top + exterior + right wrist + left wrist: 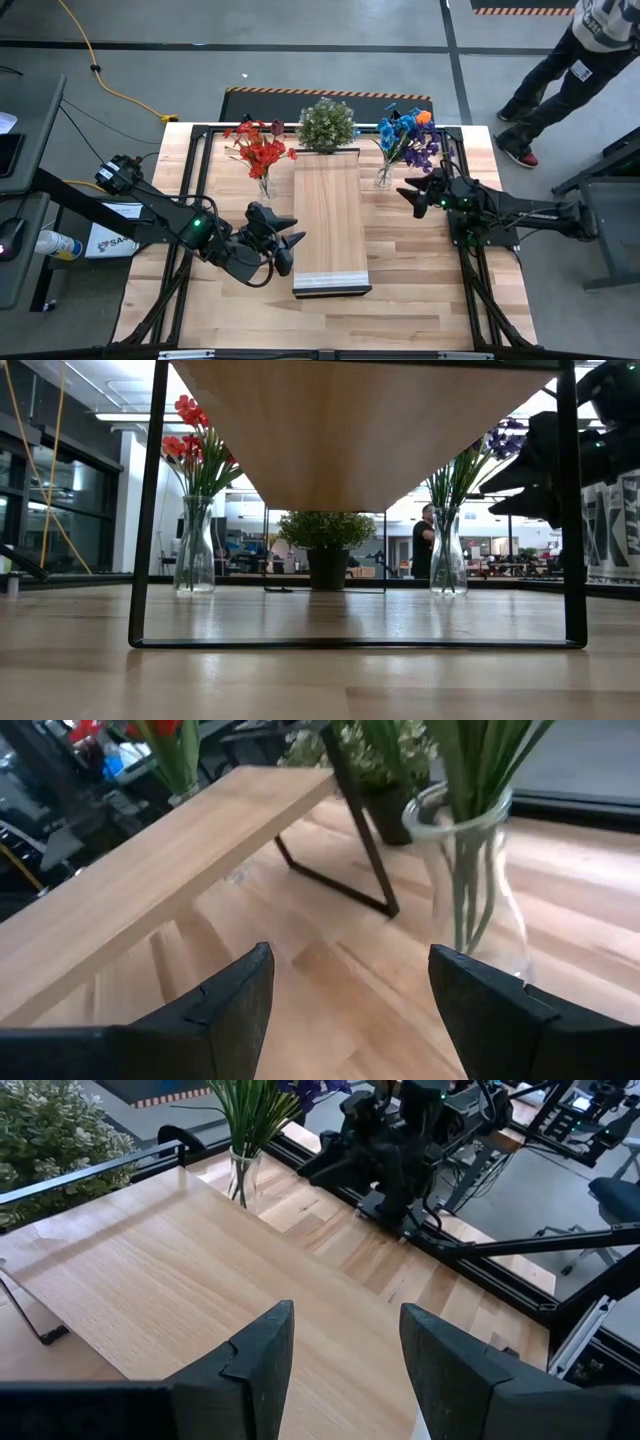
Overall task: Pick and place flowers into a vace then onto a shelf
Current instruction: Put the right transparent vase on the shelf
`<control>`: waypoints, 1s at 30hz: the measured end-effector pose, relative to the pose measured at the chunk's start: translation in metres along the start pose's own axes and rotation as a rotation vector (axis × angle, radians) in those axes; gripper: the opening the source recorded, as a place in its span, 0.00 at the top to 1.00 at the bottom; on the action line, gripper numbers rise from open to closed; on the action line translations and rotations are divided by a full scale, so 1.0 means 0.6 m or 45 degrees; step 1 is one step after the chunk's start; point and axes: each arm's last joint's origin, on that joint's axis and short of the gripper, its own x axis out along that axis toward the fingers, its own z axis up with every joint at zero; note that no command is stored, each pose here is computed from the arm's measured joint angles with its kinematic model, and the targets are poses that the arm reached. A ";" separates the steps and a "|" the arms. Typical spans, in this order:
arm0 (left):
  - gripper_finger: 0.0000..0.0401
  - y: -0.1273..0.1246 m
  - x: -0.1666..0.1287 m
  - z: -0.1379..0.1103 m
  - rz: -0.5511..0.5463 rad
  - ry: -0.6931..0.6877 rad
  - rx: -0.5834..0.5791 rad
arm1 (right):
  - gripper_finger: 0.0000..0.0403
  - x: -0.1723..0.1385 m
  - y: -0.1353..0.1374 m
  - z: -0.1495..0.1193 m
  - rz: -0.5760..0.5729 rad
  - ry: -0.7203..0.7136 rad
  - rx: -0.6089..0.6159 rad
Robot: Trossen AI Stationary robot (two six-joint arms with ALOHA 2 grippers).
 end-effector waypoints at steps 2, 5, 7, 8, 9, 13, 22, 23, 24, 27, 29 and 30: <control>0.46 0.000 0.000 -0.001 -0.004 0.008 0.002 | 0.37 0.000 0.000 0.002 -0.008 -0.023 0.003; 0.46 0.001 0.000 -0.002 0.000 0.018 0.013 | 0.37 0.000 0.001 0.004 -0.022 -0.048 0.008; 0.46 0.003 0.000 -0.003 0.008 0.024 0.025 | 0.37 0.000 0.000 0.004 -0.036 -0.053 0.020; 0.46 0.003 0.000 -0.003 0.009 0.025 0.027 | 0.37 0.000 0.000 0.005 -0.036 -0.054 0.023; 0.46 0.003 0.000 -0.003 0.009 0.025 0.028 | 0.37 0.000 0.000 0.005 -0.035 -0.054 0.025; 0.46 0.004 0.000 -0.004 0.016 0.032 0.040 | 0.37 0.000 0.001 0.005 -0.021 -0.053 0.053; 0.46 0.007 0.000 -0.006 0.032 0.043 0.064 | 0.37 0.003 0.006 0.008 0.060 -0.044 -0.020; 0.46 0.008 0.000 -0.006 0.035 0.044 0.069 | 0.37 0.005 0.009 0.010 0.078 -0.054 -0.054; 0.46 0.008 0.000 -0.007 0.037 0.046 0.072 | 0.37 0.007 0.010 0.011 0.085 -0.065 -0.088; 0.46 0.008 0.000 -0.007 0.041 0.042 0.073 | 0.37 0.014 0.010 0.010 0.038 -0.059 -0.135; 0.46 0.008 0.000 -0.007 0.042 0.040 0.073 | 0.37 0.020 0.007 0.005 -0.015 -0.029 -0.173; 0.46 0.008 0.000 -0.007 0.042 0.040 0.073 | 0.37 0.024 0.006 0.003 -0.036 -0.013 -0.193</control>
